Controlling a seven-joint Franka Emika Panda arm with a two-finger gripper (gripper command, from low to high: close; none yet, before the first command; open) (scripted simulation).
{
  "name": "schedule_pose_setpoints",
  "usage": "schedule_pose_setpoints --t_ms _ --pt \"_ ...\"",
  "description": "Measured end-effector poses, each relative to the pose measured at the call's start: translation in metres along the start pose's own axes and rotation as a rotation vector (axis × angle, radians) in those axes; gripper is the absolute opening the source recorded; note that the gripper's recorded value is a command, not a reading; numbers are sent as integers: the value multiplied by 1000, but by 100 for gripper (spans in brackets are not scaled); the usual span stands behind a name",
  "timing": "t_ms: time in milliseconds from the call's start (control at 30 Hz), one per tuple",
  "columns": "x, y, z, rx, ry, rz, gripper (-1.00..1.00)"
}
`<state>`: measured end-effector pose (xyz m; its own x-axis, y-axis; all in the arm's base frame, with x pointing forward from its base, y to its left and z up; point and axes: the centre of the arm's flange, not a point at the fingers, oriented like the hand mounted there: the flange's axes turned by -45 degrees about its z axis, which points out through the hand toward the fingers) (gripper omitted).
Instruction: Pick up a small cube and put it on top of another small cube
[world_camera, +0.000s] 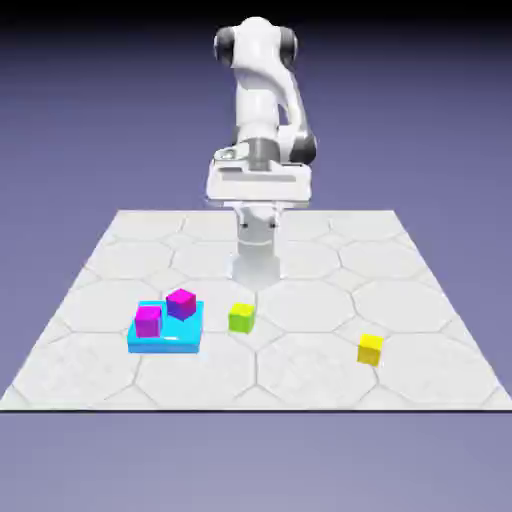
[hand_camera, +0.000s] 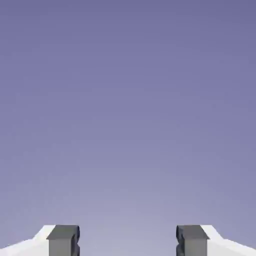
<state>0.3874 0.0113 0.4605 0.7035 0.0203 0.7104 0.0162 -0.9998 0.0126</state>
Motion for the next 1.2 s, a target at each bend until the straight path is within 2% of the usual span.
schedule_pose_setpoints --t_ms 600,900,1200 --pt "-34 -93 -4 -217 -116 471 0" --pt "-79 -121 27 -430 -155 708 0" --pt "-142 -124 73 -714 -153 946 0"
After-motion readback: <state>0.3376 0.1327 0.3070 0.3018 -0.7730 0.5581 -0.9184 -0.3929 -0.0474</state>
